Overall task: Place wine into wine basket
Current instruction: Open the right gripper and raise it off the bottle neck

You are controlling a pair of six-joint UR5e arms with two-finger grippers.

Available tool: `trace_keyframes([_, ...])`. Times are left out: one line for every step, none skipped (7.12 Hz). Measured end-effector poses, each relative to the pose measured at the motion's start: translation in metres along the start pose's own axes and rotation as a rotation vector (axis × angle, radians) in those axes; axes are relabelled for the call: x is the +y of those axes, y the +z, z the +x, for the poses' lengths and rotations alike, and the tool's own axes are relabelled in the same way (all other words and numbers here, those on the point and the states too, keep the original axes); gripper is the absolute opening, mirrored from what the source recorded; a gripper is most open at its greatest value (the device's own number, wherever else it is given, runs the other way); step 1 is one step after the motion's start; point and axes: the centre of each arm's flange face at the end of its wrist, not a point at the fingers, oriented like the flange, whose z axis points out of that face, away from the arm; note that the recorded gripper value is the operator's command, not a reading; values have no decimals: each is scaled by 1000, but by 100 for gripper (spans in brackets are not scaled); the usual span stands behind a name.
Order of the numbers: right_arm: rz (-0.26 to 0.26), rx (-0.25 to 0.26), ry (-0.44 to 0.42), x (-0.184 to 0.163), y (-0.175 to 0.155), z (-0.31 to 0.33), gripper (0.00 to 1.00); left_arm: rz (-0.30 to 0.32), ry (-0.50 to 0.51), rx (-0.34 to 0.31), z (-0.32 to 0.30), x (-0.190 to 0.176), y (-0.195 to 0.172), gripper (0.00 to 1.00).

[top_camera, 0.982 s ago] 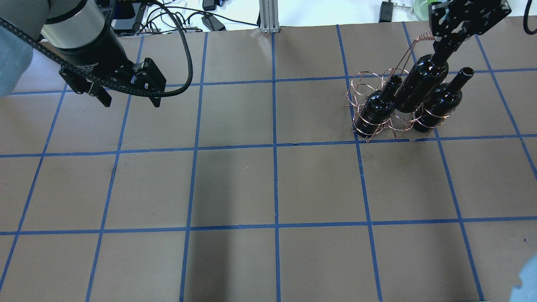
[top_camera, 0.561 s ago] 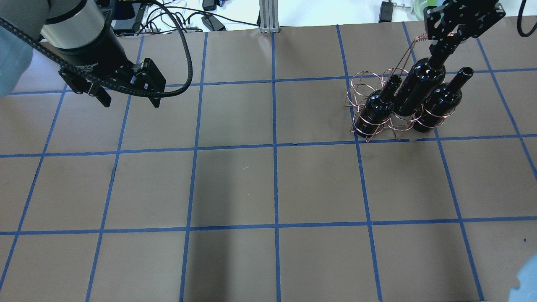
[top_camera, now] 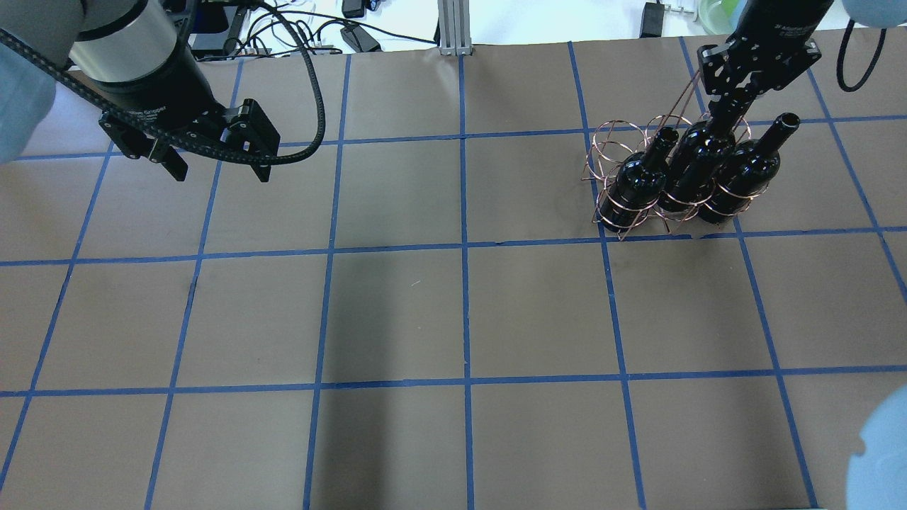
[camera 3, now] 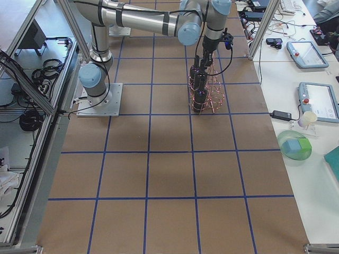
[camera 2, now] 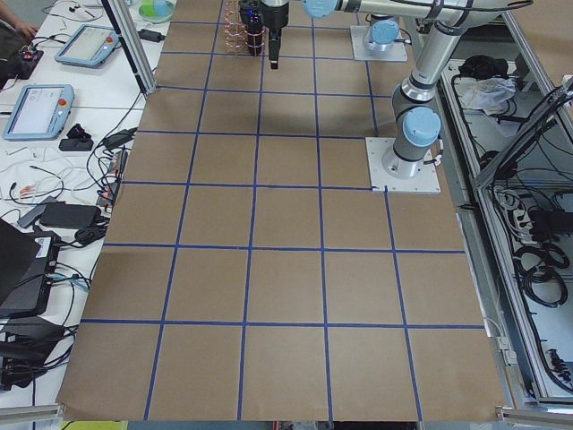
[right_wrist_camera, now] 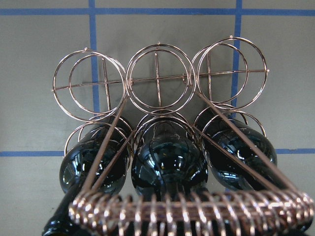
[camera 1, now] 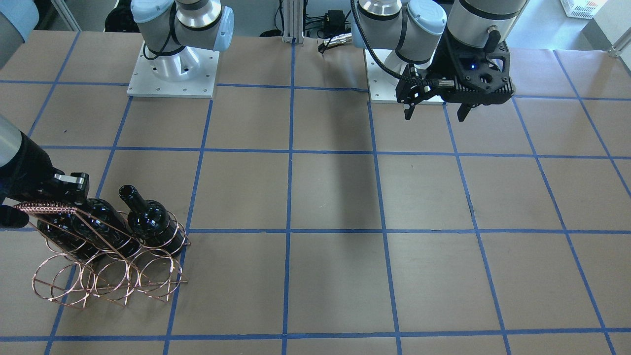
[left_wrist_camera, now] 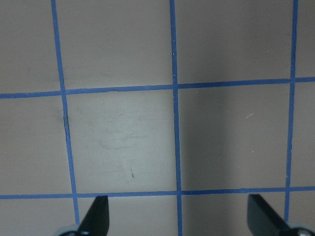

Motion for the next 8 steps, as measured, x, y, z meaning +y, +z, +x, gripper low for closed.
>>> trace_keyframes([-2,4,-1,-2,6,1,21,-1,0,-1,0,0,0,100])
trace_keyframes([-2,6,-1,-3,7,1,99,-2,0,-1,0,0,1,100])
trace_keyframes([1,4,-1,-2,7,1,100,-2,1,-10,-1,0,1,100])
trace_keyframes([6,1,-2,-1,4,0,100,-1,1,-27,-3,0,1,100])
trace_keyframes([19,1,-1,3,-4,0,100,0,-2,-33,-3,-1,1,100])
trace_keyframes([45,5,0,13,-22,-2,100,1,-9,-27,-3,-2,2,100])
trace_keyframes([78,12,1,29,-47,-4,100,3,-13,-5,0,-1,1,100])
trace_keyframes([107,18,2,50,-76,-7,100,9,-15,33,3,-1,-1,100])
